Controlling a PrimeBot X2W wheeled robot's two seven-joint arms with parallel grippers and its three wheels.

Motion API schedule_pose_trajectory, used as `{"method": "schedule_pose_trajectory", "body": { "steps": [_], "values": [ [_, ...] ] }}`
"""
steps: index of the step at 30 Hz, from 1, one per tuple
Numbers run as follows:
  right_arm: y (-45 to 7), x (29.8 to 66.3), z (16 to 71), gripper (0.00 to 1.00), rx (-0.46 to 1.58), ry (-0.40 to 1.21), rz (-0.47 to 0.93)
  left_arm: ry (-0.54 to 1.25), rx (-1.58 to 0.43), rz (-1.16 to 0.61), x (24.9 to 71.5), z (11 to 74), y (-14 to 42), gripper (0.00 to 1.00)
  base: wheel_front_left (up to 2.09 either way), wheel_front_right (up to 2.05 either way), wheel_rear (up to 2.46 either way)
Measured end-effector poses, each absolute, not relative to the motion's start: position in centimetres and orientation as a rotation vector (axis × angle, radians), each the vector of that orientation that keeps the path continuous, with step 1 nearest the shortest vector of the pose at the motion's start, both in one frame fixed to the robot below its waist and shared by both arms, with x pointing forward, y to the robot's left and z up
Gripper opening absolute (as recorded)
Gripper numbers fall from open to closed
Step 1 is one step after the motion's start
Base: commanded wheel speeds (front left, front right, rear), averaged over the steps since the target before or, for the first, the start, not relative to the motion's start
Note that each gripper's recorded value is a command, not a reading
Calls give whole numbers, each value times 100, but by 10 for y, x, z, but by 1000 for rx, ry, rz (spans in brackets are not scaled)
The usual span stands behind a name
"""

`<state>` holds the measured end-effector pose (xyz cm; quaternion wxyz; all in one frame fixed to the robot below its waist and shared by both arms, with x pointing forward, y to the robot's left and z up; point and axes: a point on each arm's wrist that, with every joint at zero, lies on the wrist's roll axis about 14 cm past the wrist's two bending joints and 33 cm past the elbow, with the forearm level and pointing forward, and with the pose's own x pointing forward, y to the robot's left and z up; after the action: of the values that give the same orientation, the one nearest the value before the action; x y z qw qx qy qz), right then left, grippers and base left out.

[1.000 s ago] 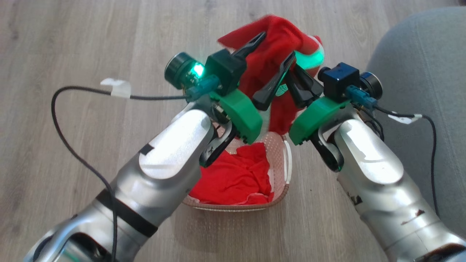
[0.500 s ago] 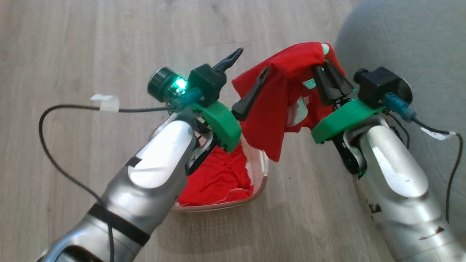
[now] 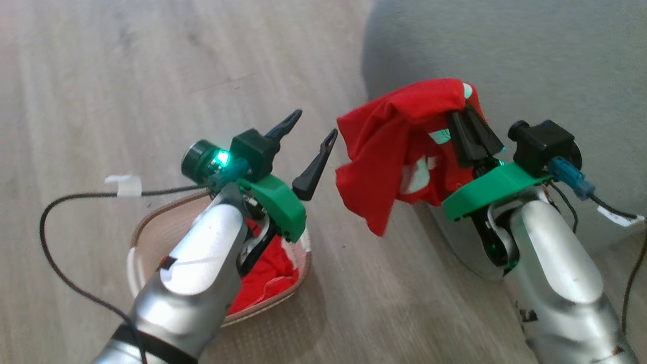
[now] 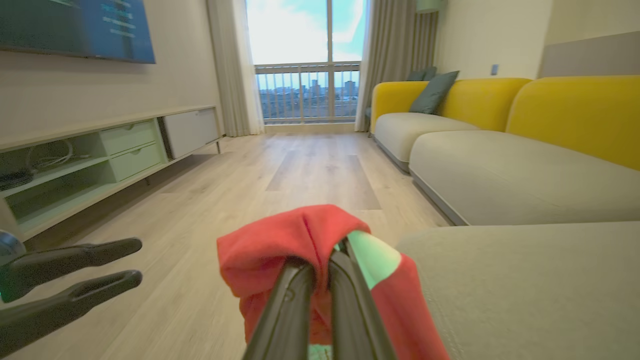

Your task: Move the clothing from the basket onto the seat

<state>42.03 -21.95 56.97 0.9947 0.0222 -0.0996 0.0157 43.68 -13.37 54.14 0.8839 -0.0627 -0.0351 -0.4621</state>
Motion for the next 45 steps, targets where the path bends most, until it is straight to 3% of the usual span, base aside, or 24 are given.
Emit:
{"method": "schedule_pose_trajectory", "body": {
  "steps": [10, 19, 33, 41, 45],
  "values": [
    [-283, 361, 576, 0, 20, -222, -167, -56, -158, -1059, 416, 536, -173, 100, 0, 0, 0],
    [-343, 354, 586, 0, -50, -233, -329, -3, -182, -1090, 423, 505, -182, 100, 0, 0, 0],
    [-429, 435, 639, 0, -304, -244, -453, 109, -163, -1104, 454, 427, -164, 100, 0, 0, 0],
    [-477, 490, 668, 0, -327, -278, -562, 178, -166, -1085, 471, 380, -144, 100, 0, 0, 0],
    [-497, 500, 661, 0, -294, -249, -631, 200, -151, -1069, 478, 362, -132, 100, 0, 0, 0]
  ]
}}
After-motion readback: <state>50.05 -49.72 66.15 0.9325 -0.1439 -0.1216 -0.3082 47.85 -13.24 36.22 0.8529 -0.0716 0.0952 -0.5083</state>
